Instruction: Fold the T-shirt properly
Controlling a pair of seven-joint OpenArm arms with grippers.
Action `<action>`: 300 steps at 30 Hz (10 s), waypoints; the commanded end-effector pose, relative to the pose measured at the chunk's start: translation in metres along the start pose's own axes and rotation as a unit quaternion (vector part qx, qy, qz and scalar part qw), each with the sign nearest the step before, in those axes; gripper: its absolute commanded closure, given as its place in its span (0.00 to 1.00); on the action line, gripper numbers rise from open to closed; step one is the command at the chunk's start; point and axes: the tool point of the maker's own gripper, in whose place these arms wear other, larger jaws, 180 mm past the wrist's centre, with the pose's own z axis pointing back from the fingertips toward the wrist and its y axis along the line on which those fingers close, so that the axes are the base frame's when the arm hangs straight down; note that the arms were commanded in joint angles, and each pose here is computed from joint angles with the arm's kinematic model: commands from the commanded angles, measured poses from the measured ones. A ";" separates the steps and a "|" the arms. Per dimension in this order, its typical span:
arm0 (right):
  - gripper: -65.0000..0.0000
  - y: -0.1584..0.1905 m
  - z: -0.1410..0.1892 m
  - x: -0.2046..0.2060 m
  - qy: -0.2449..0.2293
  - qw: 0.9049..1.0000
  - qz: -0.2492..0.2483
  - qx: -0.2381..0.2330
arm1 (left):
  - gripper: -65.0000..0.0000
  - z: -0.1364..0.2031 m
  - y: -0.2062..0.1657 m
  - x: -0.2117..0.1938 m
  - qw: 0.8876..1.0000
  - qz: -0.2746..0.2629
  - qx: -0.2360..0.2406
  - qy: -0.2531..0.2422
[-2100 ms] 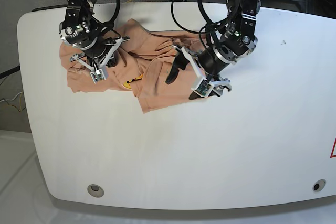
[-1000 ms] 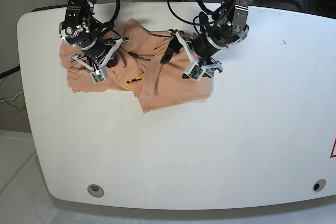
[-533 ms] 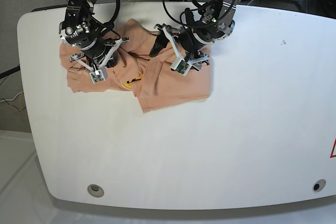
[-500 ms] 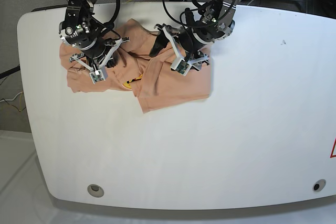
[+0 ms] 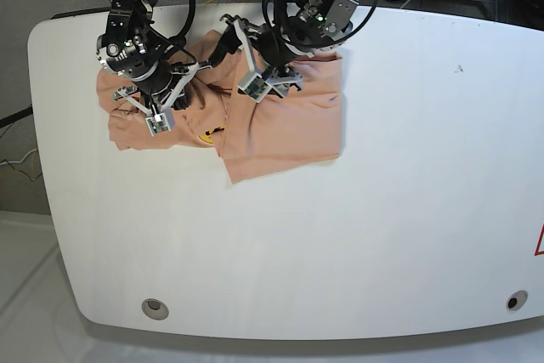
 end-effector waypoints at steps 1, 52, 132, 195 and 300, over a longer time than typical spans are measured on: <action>1.00 0.003 0.003 0.013 -0.022 1.000 -0.001 0.003 | 0.33 0.000 0.001 0.018 1.000 0.005 0.007 -0.030; 1.00 -0.005 0.015 0.059 -0.081 0.997 0.014 -0.013 | 0.98 0.022 0.106 0.011 0.993 0.016 0.115 -0.035; 0.21 -0.163 0.034 -0.018 -0.074 0.969 -0.168 -0.166 | 0.98 0.017 0.116 -0.014 0.993 0.025 0.118 -0.013; 0.22 -0.092 0.005 -0.035 -0.101 0.946 -0.307 -0.011 | 0.98 0.016 0.114 -0.013 0.993 0.026 0.117 -0.015; 0.17 0.167 0.014 0.100 -0.152 0.947 -0.101 0.263 | 0.98 0.052 0.134 0.034 0.984 0.011 0.160 -0.083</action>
